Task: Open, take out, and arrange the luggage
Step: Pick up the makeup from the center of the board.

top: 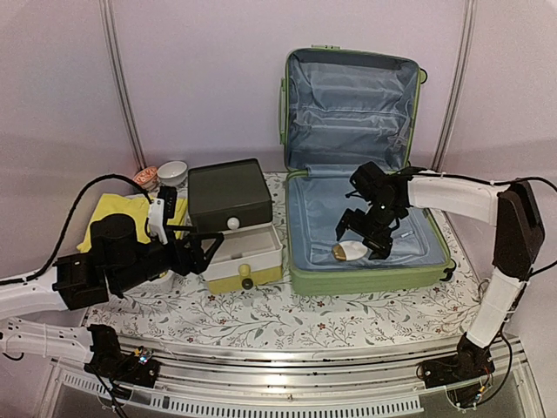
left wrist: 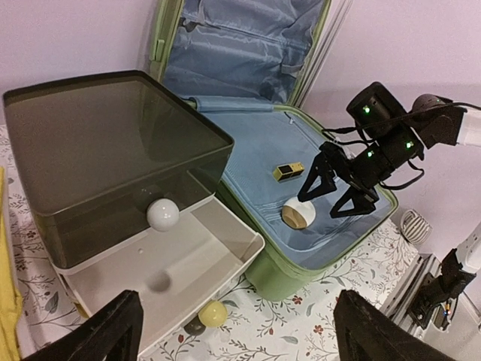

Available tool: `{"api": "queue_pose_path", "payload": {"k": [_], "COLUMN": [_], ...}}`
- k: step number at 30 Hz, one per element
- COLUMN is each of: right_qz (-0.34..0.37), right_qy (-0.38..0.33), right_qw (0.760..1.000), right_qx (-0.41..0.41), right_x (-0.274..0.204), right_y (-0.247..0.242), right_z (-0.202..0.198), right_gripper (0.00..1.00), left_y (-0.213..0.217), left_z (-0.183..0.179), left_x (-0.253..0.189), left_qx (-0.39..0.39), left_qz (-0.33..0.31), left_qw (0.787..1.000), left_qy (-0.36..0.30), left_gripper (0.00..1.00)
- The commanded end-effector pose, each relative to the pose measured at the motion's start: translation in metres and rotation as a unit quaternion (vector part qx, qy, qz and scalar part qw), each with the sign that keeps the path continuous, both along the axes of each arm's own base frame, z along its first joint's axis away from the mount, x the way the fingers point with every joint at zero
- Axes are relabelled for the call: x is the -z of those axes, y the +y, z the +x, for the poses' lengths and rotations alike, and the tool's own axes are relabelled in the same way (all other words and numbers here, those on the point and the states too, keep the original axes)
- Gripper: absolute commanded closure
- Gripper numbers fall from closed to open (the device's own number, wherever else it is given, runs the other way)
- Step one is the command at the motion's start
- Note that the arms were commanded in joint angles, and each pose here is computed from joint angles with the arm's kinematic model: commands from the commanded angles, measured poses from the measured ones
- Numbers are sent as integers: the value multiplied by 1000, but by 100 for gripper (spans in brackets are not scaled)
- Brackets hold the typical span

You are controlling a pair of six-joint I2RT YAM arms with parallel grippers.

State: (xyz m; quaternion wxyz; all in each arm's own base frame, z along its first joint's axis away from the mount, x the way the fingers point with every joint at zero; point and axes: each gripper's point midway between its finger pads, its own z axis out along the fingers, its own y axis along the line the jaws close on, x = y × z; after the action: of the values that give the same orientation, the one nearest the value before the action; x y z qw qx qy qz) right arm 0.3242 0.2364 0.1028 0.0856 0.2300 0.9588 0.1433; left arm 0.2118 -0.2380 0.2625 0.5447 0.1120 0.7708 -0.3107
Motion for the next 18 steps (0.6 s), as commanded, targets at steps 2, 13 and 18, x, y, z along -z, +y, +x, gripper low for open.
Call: {"api": "queue_pose_path", "payload": {"k": [2, 13, 18], "right_qz": [9, 6, 2], "right_qy": [7, 14, 11], "right_qw": [1000, 1000, 1000], "right_qx": [12, 19, 13], "right_x": [4, 20, 23], "right_y": [14, 19, 21], "right_z": [9, 18, 22], "right_gripper": [1, 1, 1], "left_y": [-7, -9, -8], "left_z": [3, 9, 8], "left_x": [2, 3, 0], "left_qx": [30, 40, 40], "left_qz": [3, -2, -6], "left_qw": [1000, 999, 999], "left_qy": [-5, 3, 3], "left_gripper": [10, 10, 9]}}
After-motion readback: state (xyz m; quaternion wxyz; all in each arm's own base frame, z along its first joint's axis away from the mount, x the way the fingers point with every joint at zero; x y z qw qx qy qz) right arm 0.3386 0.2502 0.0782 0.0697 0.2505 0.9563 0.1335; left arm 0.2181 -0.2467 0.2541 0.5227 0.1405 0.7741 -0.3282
